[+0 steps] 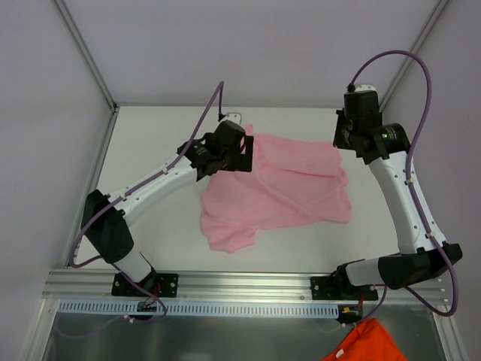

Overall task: Fold and stack the t-shirts
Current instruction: Flatten out the tshirt

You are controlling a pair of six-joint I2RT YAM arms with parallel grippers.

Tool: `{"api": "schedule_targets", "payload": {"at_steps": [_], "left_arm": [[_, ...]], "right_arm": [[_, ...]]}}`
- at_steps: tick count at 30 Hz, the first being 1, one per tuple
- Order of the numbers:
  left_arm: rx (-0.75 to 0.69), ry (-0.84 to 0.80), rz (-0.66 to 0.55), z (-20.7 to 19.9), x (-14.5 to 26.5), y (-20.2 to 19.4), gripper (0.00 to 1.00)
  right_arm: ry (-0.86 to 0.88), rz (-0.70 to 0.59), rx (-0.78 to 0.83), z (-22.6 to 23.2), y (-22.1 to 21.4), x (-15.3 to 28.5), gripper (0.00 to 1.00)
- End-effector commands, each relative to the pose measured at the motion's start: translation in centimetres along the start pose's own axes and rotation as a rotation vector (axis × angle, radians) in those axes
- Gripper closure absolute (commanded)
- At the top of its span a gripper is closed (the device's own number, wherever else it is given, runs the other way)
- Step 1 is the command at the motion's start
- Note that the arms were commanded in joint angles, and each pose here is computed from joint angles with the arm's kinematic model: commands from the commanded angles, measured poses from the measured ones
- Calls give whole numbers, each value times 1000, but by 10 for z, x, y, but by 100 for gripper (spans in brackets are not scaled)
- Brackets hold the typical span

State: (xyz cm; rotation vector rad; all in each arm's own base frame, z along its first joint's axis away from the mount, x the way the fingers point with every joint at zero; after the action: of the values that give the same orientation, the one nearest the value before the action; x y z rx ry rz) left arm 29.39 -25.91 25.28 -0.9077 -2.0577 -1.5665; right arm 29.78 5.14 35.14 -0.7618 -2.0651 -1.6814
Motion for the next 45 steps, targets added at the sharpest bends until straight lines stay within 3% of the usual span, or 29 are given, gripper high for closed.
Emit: {"api": "schedule_targets", "payload": {"at_steps": [1, 8, 15, 18, 20, 32, 36, 37, 39, 41, 42, 44, 45], "left_arm": [[60, 15, 122, 14, -8, -33, 11], [91, 18, 234, 22, -24, -72, 12], [96, 17, 322, 19, -38, -89, 12], [107, 16, 380, 19, -40, -99, 14], [110, 18, 390, 22, -37, -105, 13], [137, 64, 464, 42, -22, -128, 13], [150, 81, 496, 50, -11, -139, 14], [153, 89, 500, 52, -10, -141, 13], [160, 96, 501, 56, -6, -144, 13], [164, 103, 514, 58, -6, -148, 13], [164, 110, 523, 59, -7, -149, 13], [163, 121, 538, 60, -9, -153, 13], [163, 129, 547, 60, -12, -155, 13]], "right_arm": [[239, 162, 14, 25, -31, 13, 99], [291, 209, 13, 26, -45, 28, 99], [376, 318, -24, 48, -67, 8, 99], [425, 391, -15, 63, -73, -10, 99], [424, 355, -24, 67, -67, -20, 99], [290, 448, -15, 96, -46, -131, 99], [283, 467, -19, 102, -35, -146, 96], [287, 448, -21, 103, -31, -148, 88], [285, 424, -20, 101, -24, -150, 80], [286, 426, -13, 101, -19, -156, 60], [284, 431, -17, 100, -18, -158, 42], [288, 437, -27, 99, -16, -161, 20], [285, 435, -34, 97, -15, -163, 2]]}}
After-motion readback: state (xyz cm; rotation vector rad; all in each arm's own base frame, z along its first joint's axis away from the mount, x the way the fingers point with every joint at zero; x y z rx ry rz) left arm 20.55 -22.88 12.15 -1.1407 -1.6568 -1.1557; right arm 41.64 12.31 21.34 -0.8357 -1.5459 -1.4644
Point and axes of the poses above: each gripper's point midway between its finger pads, its own x axis back along the fingers, its own z axis along the line the jaws close on, y = z × x, the point moved 6 cm from there along x, back along the fingers, and after that the axes turned 11 degrees about x, right-handed, at the moved point
